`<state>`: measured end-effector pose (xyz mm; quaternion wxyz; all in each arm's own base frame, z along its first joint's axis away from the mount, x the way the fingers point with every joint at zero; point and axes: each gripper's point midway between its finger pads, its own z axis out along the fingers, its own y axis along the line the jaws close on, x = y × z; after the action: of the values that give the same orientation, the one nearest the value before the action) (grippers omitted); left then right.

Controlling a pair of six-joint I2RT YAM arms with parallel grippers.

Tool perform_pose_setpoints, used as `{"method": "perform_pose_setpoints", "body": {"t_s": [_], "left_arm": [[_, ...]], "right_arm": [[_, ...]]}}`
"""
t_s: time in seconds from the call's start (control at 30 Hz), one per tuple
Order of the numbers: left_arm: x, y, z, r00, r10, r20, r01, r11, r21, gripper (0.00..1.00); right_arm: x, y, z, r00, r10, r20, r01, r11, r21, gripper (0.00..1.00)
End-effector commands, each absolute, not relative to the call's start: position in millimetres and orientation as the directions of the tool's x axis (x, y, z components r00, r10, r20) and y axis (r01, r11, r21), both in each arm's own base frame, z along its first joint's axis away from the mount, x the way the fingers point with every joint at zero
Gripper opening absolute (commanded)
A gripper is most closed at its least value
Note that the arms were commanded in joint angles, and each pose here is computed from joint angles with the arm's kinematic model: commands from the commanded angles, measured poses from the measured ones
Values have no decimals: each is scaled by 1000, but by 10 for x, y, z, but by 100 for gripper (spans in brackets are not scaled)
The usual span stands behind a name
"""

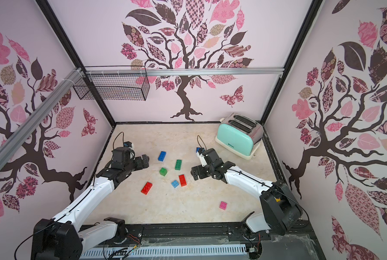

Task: Assemble a carrot with lego
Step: Adjust the lego brick at the center of the board.

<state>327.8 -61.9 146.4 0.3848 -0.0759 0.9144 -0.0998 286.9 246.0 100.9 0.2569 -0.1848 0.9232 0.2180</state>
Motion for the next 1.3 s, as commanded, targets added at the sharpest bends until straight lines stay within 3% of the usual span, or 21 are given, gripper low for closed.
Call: {"method": "perform_pose_setpoints", "body": {"t_s": [0.0, 0.53, 0.97, 1.27], "left_arm": [[3004, -745, 1274, -771, -255, -584, -72, 945, -319, 96], [2909, -728, 1229, -779, -248, -576, -72, 948, -311, 96], [2902, -722, 1204, -784, -247, -570, -76, 949, -306, 96], [2902, -700, 1218, -782, -240, -575, -77, 953, -292, 96]], "right_arm": [[2733, 2650, 968, -842, -249, -478, -443, 826, 350, 99], [2676, 2861, 395, -814, -440, -378, -525, 837, 155, 100], [2675, 3125, 363, -781, -486, -391, -577, 802, 153, 100], [2745, 2966, 185, -807, -483, -340, -527, 849, 45, 99]]}}
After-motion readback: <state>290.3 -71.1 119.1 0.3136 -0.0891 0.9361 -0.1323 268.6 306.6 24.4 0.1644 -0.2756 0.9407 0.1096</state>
